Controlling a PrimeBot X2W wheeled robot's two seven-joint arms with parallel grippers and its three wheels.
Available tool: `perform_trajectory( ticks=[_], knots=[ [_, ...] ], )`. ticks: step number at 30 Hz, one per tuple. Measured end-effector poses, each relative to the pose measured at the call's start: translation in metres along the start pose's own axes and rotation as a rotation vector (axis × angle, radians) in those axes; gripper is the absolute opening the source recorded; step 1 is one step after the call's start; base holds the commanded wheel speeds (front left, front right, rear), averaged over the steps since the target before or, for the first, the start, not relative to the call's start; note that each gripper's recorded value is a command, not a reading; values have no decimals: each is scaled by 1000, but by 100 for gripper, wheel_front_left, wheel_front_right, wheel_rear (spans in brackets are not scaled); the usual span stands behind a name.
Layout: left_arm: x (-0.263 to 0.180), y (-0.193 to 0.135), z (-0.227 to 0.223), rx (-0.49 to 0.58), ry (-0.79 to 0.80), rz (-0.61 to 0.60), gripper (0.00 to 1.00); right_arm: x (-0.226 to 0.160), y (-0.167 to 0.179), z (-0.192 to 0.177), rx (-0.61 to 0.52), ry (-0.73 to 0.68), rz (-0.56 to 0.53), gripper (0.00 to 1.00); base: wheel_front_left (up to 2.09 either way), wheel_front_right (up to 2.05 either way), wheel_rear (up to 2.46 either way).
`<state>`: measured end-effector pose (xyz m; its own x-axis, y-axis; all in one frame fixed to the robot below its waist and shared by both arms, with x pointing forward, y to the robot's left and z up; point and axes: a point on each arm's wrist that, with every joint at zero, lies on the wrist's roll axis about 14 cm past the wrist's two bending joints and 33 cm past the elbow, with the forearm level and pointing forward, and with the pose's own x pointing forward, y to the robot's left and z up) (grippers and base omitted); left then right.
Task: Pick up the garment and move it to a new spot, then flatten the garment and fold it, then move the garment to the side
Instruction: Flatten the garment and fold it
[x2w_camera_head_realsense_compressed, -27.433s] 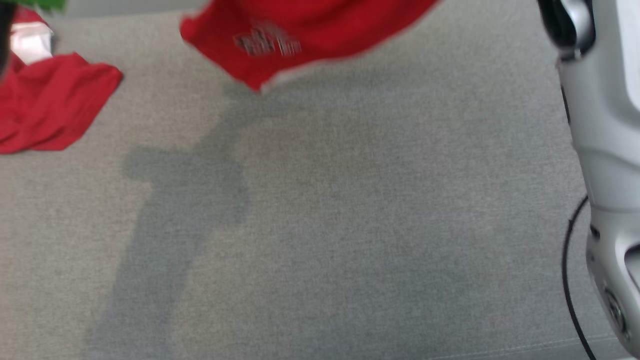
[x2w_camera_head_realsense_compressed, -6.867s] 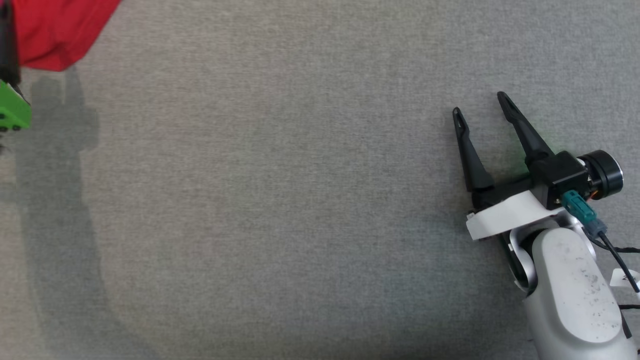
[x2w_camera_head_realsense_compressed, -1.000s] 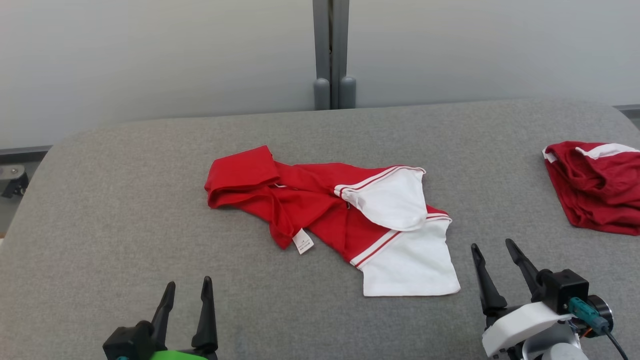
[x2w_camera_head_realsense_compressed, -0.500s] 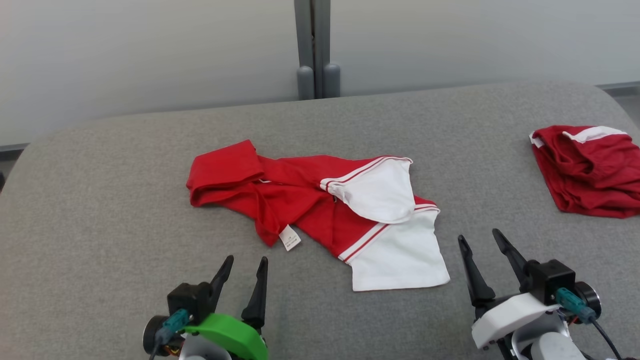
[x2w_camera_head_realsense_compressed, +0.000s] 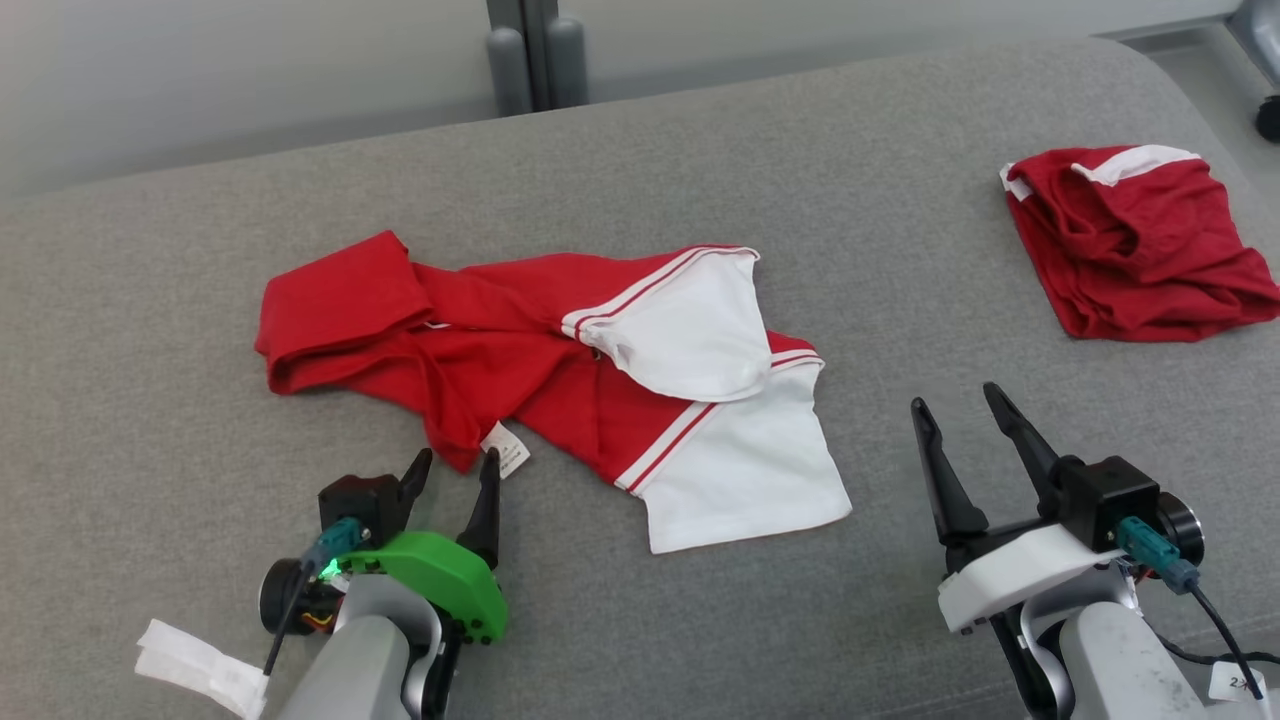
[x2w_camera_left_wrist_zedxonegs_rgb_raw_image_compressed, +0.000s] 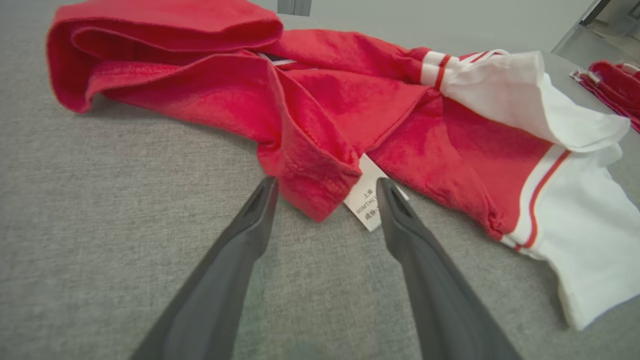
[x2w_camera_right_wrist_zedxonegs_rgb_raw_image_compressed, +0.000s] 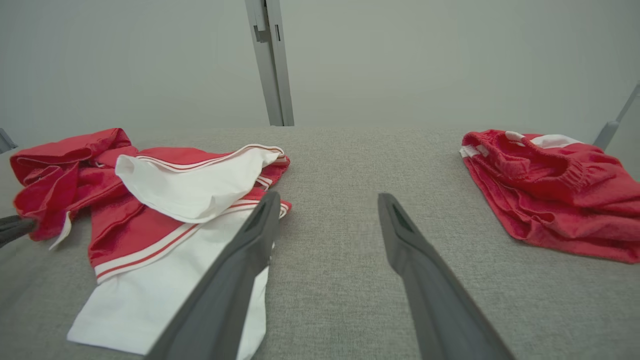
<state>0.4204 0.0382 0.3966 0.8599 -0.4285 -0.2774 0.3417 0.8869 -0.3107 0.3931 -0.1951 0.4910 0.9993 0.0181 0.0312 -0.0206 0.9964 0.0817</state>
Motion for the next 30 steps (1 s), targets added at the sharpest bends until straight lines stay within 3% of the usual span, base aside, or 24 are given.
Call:
perform_trajectory(
  ticks=[9,15,17,19,22,24,30],
  knots=[
    [21,14,5,-22,-16,64,100,-2,-20,-9,-5,26,-59,100,0,0,0],
    [17,34,7,-10,-24,140,100,4,-16,-7,-3,17,-46,100,0,0,0],
    [15,39,1,-9,-5,153,92,6,-14,-6,-2,15,-40,100,0,0,0],
    [14,42,-2,-6,8,163,77,8,-13,-7,-2,16,-36,100,0,0,0],
    [16,46,-1,-7,8,171,24,9,-12,-8,-1,19,-33,100,0,0,0],
    [17,47,3,-13,-3,171,0,10,-11,-8,-1,16,-30,100,0,0,0],
    [15,52,37,-59,-121,177,0,11,-12,-4,-1,5,-33,100,0,0,0]
  ],
)
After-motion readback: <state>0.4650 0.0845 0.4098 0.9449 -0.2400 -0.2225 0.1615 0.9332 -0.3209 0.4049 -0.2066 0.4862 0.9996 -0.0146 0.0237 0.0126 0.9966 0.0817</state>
